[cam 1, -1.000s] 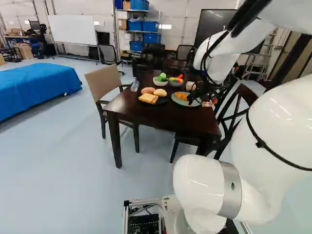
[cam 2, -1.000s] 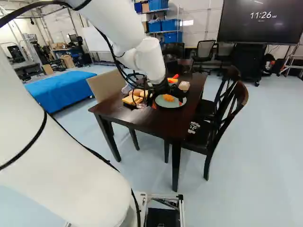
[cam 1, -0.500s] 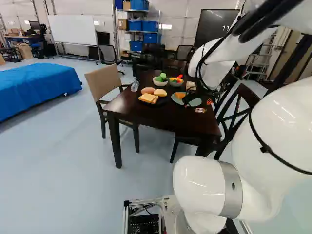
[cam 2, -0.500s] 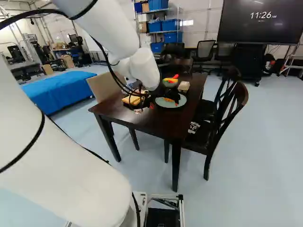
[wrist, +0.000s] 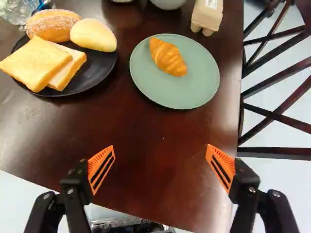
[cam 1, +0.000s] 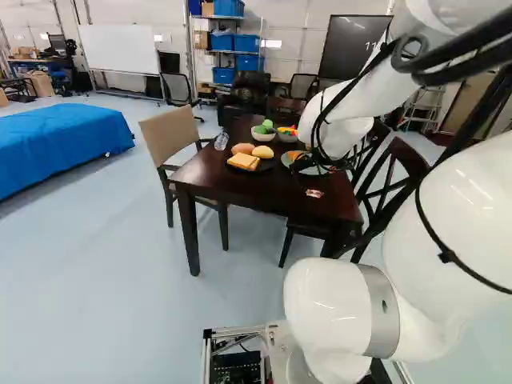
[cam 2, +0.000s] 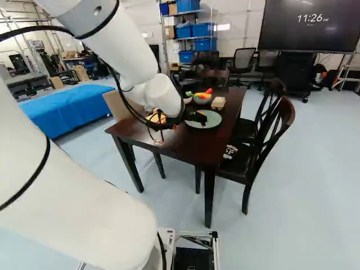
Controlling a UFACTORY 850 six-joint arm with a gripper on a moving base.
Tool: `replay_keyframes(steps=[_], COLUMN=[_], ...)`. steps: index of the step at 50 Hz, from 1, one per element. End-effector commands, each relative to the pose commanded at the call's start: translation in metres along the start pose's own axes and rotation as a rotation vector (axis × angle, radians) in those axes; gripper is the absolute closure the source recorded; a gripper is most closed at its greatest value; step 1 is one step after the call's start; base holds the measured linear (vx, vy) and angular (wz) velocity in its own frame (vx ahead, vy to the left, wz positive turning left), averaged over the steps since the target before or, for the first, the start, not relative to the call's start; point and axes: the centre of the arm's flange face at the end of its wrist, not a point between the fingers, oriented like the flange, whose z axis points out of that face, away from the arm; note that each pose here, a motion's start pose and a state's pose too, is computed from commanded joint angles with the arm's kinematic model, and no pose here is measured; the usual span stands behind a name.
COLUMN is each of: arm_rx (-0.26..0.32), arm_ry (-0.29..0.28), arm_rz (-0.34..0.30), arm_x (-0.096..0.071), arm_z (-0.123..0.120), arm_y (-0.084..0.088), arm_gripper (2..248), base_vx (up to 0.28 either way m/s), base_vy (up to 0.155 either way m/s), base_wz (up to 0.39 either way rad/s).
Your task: Move the croissant to the empty plate
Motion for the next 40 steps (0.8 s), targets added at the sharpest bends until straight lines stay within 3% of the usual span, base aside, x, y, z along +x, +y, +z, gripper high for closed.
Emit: replay_keyframes(steps=[40], arm_rx=[0.057], arm_ry=[0.283], arm_rz=[0.034], arm_x=[-0.062], arm_z=[0.004], arm_y=[-0.06], arm_gripper=[3], base_vx=[0.0], base_vy=[0.0], base_wz=[0.0])
